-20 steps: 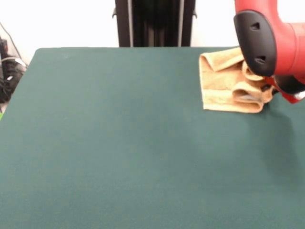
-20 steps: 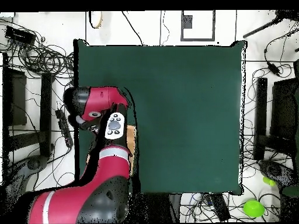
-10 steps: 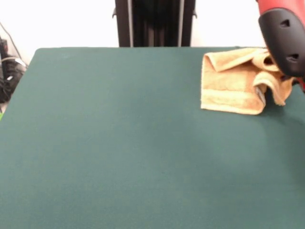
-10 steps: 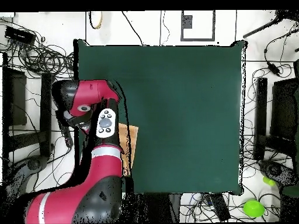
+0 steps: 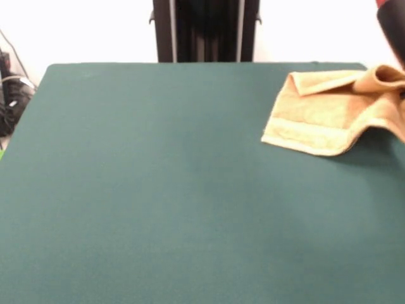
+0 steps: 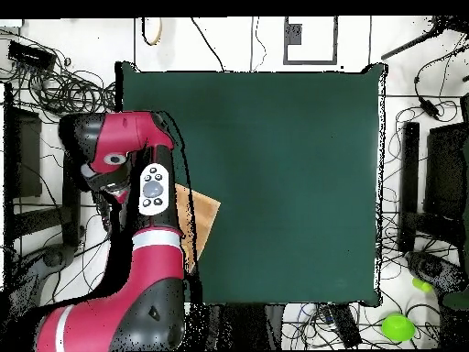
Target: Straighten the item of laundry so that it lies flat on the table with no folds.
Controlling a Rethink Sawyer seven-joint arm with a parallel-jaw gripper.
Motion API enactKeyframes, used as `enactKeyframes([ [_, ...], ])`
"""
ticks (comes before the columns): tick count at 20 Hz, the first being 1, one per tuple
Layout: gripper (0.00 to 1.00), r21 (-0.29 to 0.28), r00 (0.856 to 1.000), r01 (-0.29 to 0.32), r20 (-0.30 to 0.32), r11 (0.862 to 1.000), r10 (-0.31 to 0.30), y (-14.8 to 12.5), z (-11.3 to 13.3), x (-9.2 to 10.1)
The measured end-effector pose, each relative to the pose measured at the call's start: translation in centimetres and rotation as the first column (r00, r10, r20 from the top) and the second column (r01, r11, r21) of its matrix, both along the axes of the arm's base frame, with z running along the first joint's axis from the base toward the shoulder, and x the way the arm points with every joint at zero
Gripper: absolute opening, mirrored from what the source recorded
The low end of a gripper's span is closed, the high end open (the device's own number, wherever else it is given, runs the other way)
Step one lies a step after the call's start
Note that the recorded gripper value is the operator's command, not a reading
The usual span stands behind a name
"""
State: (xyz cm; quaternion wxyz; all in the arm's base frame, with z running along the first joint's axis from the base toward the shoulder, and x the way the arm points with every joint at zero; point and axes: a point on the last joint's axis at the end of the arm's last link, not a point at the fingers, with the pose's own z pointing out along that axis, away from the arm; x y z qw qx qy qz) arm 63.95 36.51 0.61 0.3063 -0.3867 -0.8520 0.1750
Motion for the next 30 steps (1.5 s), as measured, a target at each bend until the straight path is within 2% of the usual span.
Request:
enactKeyframes([
  [6,0.00,0.016,0.998,0.008,0.054,1.000,-0.009,1.5,1.3,2.0],
  [7,1.00,0.012,0.997,0.009,0.073,1.000,-0.010,1.7,1.3,2.6],
  [12,1.00,0.002,0.995,0.000,0.096,1.000,-0.001,1.7,1.4,3.1],
  [17,1.00,-0.070,0.986,-0.045,0.156,0.997,0.055,0.7,1.9,4.2],
  [24,1.00,-0.188,0.966,-0.101,0.216,0.977,0.142,-1.1,1.5,5.5],
  [30,1.00,-0.220,0.961,-0.112,0.226,0.969,0.162,-1.9,1.7,5.7],
])
